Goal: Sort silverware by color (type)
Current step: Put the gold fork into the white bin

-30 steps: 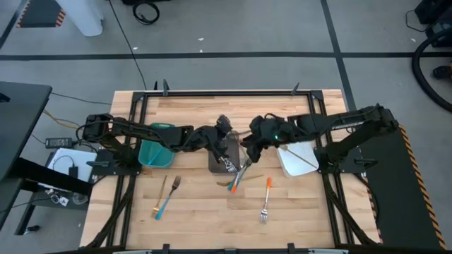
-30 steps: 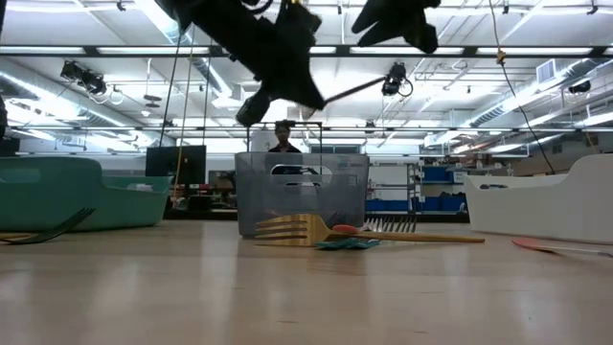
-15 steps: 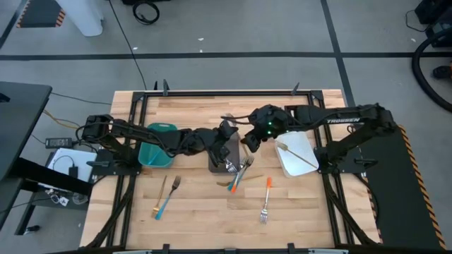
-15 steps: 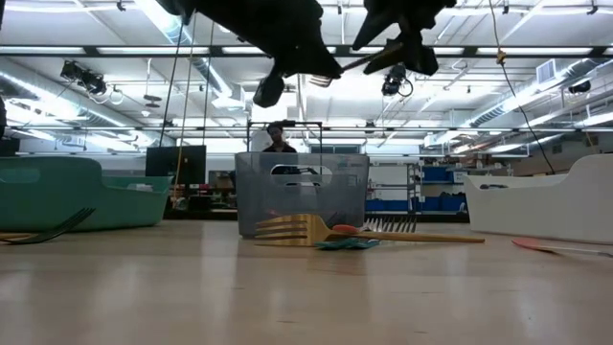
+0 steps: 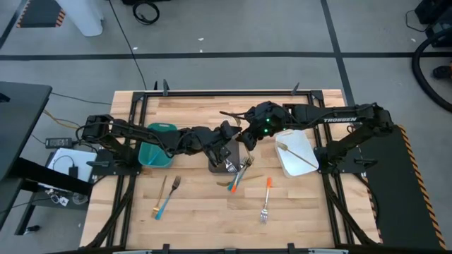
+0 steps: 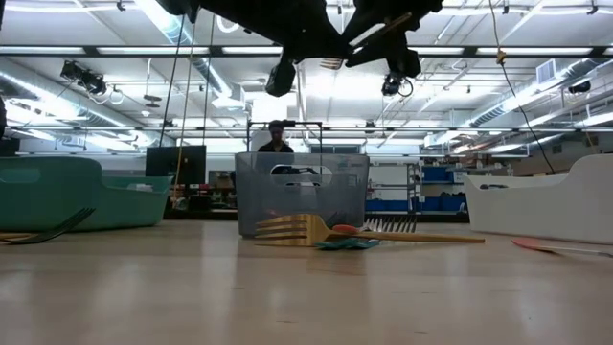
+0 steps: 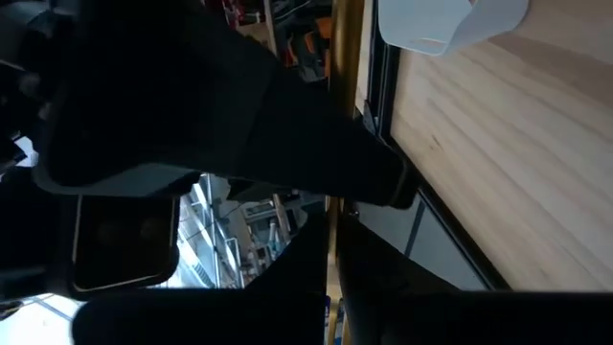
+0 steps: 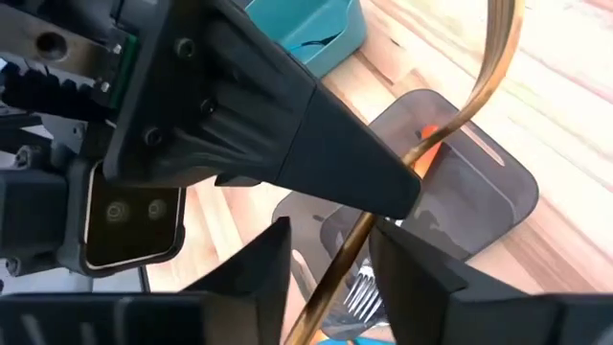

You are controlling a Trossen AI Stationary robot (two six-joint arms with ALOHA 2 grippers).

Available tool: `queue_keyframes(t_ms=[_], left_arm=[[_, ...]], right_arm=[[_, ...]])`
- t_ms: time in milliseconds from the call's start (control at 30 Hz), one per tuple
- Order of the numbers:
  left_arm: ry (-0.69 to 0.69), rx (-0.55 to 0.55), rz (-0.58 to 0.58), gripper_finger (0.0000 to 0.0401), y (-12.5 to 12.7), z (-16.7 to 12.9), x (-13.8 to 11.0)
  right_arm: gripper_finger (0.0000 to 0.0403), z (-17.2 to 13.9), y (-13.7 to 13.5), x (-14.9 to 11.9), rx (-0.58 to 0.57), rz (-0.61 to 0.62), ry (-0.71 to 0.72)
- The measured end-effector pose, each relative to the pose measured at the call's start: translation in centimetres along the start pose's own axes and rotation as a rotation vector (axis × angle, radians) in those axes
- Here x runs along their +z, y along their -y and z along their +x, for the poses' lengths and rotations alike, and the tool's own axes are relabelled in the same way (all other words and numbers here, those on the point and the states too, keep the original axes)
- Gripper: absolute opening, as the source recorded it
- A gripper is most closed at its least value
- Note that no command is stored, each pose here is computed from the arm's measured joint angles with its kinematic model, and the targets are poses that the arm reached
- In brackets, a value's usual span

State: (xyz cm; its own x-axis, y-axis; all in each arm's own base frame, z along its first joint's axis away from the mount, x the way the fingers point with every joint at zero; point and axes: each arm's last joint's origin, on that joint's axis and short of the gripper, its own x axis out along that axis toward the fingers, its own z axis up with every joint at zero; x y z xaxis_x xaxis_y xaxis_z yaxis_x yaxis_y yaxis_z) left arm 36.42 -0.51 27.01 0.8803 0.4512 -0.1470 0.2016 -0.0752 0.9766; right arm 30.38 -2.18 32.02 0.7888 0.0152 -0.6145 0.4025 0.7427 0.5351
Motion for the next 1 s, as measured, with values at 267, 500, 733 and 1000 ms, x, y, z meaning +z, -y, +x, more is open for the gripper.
queue_keyframes(t_ms=[267,500,733,1000], left_arm=[[-0.001,-0.008,-0.008,0.0020,0.1,0.0,0.0],[0.008,-0.008,-0.038,0.0053,0.1,0.0,0.1],[0.010,-0.006,-0.050,0.0130,0.1,-0.1,0.3],[0.023,-0.031,-0.130,0.0164,0.3,-0.9,1.7]], right_arm=[[0.0061,0.0,0.1,-0.1,-0.007,0.008,-0.009],[0.0019,0.0,0.3,-0.3,-0.014,-0.004,-0.045],[0.0019,0.0,0.2,-0.4,-0.010,-0.005,-0.051],[0.0019,-0.1,0.8,-0.7,-0.051,0.006,-0.092]])
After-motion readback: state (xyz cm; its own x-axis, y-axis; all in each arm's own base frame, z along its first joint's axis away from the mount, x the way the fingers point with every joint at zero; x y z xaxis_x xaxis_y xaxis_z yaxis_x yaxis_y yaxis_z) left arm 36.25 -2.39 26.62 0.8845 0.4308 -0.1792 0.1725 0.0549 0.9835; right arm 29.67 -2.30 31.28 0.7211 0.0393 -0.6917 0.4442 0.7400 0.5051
